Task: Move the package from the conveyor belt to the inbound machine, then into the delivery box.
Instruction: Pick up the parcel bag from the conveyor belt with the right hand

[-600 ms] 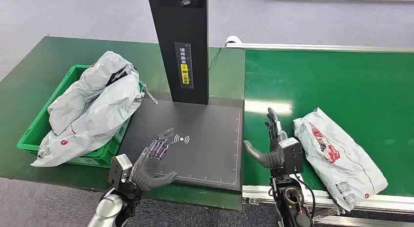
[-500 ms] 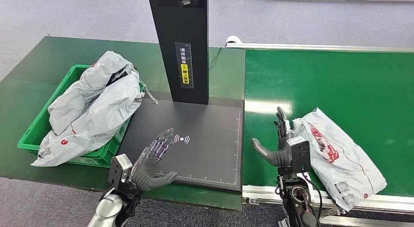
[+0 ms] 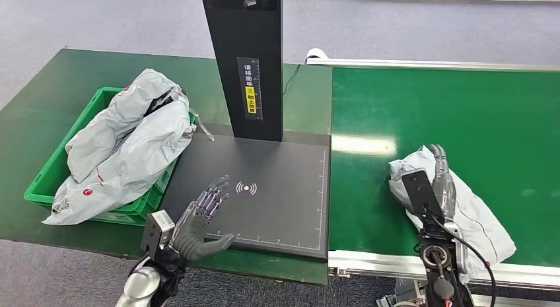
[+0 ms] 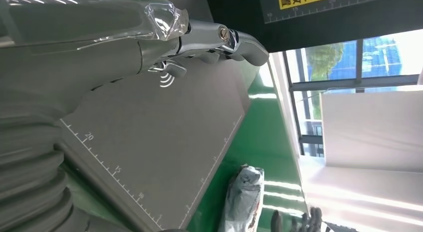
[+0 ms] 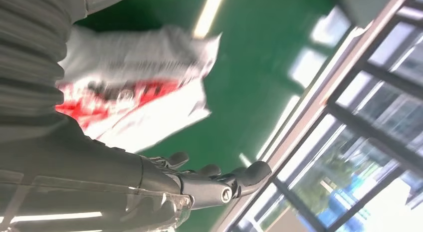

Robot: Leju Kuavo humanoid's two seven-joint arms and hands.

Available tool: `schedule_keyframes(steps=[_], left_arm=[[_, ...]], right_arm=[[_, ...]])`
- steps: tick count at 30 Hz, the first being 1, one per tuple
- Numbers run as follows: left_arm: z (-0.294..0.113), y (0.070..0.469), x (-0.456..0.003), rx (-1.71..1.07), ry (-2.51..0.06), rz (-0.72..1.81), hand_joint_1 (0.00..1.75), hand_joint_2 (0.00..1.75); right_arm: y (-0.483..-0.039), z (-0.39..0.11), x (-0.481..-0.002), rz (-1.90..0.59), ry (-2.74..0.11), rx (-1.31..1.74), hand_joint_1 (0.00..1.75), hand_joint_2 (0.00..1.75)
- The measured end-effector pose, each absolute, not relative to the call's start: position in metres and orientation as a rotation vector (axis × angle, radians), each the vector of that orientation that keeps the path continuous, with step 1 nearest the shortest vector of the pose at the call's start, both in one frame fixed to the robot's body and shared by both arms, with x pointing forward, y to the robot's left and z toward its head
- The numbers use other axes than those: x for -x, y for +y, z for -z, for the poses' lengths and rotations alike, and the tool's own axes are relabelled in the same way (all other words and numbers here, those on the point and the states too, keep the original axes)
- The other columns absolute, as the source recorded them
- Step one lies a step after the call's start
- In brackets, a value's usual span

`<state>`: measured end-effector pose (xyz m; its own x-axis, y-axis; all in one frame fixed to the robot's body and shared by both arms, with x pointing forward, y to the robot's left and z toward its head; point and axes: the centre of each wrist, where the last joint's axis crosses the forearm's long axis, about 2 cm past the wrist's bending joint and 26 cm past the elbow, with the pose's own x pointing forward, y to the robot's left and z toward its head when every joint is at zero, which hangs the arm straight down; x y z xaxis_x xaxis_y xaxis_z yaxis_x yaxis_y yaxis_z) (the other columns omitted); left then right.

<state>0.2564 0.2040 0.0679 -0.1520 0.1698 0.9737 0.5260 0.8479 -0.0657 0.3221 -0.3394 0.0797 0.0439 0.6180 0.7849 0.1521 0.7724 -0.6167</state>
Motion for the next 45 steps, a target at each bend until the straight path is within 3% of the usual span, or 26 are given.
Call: schedule_keyframes(steps=[9, 16, 23, 27, 45], left_arm=[[-0.069, 0.206, -0.253, 0.514, -1.71, 0.338, 0.0, 1.75], [-0.069, 0.205, -0.25, 0.5, -1.692, 0.35, 0.0, 1.75], [-0.07, 0.201, -0.251, 0.502, -1.685, 0.348, 0.0, 1.75], [-0.071, 0.199, -0.251, 0.503, -1.683, 0.345, 0.0, 1.75], [-0.07, 0.201, -0.25, 0.496, -1.681, 0.336, 0.0, 1.75]], right_arm=[[-0.369, -0.08, -0.319, -0.628, -1.208, 1.007, 0.0, 1.75], [-0.377, -0.066, -0.311, -0.745, -0.883, 0.995, 0.0, 1.75], [-0.373, -0.056, -0.308, -0.791, -0.79, 0.933, 0.02, 1.75], [-0.369, -0.053, -0.307, -0.808, -0.773, 0.902, 1.75, 1.75], [-0.36, -0.052, -0.315, -0.821, -0.832, 0.817, 1.75, 1.75]])
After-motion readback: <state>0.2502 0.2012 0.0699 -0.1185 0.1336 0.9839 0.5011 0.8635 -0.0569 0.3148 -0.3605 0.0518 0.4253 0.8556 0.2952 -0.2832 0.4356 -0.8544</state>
